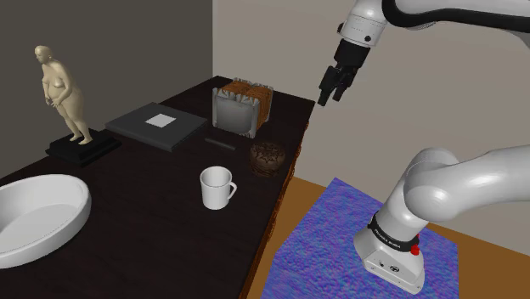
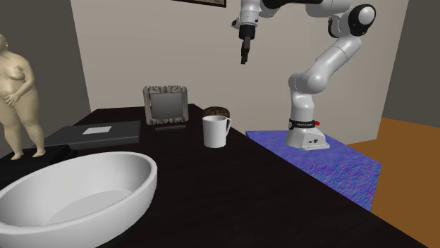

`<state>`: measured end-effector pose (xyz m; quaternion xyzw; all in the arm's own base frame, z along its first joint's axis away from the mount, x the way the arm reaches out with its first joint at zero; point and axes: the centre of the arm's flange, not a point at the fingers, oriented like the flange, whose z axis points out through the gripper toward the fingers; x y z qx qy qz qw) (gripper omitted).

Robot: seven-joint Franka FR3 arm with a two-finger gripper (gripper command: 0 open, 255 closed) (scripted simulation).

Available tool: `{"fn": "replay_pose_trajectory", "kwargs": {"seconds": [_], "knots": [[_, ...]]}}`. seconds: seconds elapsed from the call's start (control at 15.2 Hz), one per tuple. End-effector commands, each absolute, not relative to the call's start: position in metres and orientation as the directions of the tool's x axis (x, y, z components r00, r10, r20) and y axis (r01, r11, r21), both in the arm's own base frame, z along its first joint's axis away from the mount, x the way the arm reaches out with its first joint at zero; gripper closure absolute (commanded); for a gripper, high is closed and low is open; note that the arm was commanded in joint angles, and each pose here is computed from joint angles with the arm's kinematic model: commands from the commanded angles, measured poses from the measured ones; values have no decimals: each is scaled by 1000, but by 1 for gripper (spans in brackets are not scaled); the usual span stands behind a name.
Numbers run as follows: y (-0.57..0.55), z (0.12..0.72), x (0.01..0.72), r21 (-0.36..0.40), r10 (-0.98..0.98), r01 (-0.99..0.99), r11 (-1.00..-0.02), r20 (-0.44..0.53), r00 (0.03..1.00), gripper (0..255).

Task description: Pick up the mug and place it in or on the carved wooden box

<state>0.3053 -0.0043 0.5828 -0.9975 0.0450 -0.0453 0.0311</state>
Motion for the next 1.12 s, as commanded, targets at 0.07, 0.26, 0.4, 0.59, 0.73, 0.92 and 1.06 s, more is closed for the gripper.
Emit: {"fn": "replay_pose_trajectory", "kwargs": {"seconds": [0.07,0.26,0.4,0.59,0.73,0.92,1.06], "knots": [[5,576,312,-66,-90,-84,-994,85,992,0],[33,555,331,-67,-80,-75,-995,77,994,0],[52,540,344,-67,-74,-69,-995,71,995,0],[80,519,362,-67,-64,-60,-996,63,996,0],[99,505,374,-67,-58,-54,-996,57,997,0],[128,483,392,-68,-48,-45,-997,49,998,0],[147,469,403,-68,-42,-39,-997,44,998,0]]}}
